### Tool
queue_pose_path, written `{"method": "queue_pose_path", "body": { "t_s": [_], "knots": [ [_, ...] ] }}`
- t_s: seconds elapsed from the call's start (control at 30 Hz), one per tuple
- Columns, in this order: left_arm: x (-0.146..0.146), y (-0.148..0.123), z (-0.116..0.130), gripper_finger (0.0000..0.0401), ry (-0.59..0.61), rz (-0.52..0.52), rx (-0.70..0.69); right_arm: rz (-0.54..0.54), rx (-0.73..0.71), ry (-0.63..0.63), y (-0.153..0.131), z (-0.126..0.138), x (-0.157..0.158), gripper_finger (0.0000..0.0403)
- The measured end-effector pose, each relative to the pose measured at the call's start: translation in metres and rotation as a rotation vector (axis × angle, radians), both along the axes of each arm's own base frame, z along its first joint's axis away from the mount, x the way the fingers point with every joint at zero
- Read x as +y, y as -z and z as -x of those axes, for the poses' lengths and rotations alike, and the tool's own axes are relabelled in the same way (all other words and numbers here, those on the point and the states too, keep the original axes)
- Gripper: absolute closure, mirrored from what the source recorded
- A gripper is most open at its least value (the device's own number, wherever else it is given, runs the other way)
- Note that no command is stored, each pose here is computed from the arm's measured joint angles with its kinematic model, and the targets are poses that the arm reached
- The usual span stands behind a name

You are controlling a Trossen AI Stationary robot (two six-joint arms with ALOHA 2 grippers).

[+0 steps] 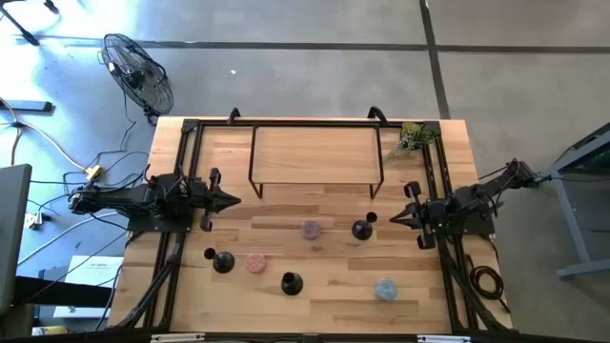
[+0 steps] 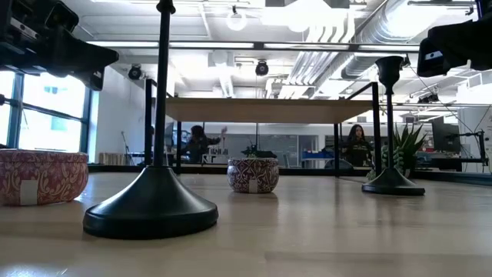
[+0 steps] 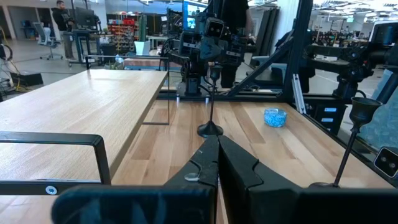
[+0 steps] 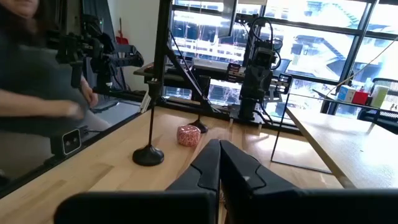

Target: Pick & Place candle stick holders

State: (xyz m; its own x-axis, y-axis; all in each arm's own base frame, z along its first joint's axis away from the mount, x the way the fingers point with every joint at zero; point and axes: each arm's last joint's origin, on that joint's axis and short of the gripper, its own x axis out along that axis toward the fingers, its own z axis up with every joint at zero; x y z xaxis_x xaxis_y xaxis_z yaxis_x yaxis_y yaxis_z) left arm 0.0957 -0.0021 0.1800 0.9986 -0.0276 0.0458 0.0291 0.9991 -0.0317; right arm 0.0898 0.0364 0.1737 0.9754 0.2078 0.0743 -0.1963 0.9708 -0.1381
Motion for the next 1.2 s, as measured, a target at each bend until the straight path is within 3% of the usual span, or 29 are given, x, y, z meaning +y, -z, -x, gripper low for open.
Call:
{"method": "queue_pose_path", "body": {
  "t_s": [1.0,1.2],
  "knots": [
    [0.0000,0.0000,0.0000,0.0401,0.001,0.000,0.000,0.004,-0.001,0.001,0.0000,0.0000,0.0000,0.0398],
    [0.0000,0.0001,0.0000,0.0401,0.000,0.000,0.001,0.045,-0.008,0.068,-0.0001,-0.0003,-0.0018,0.0402]
  ]
}}
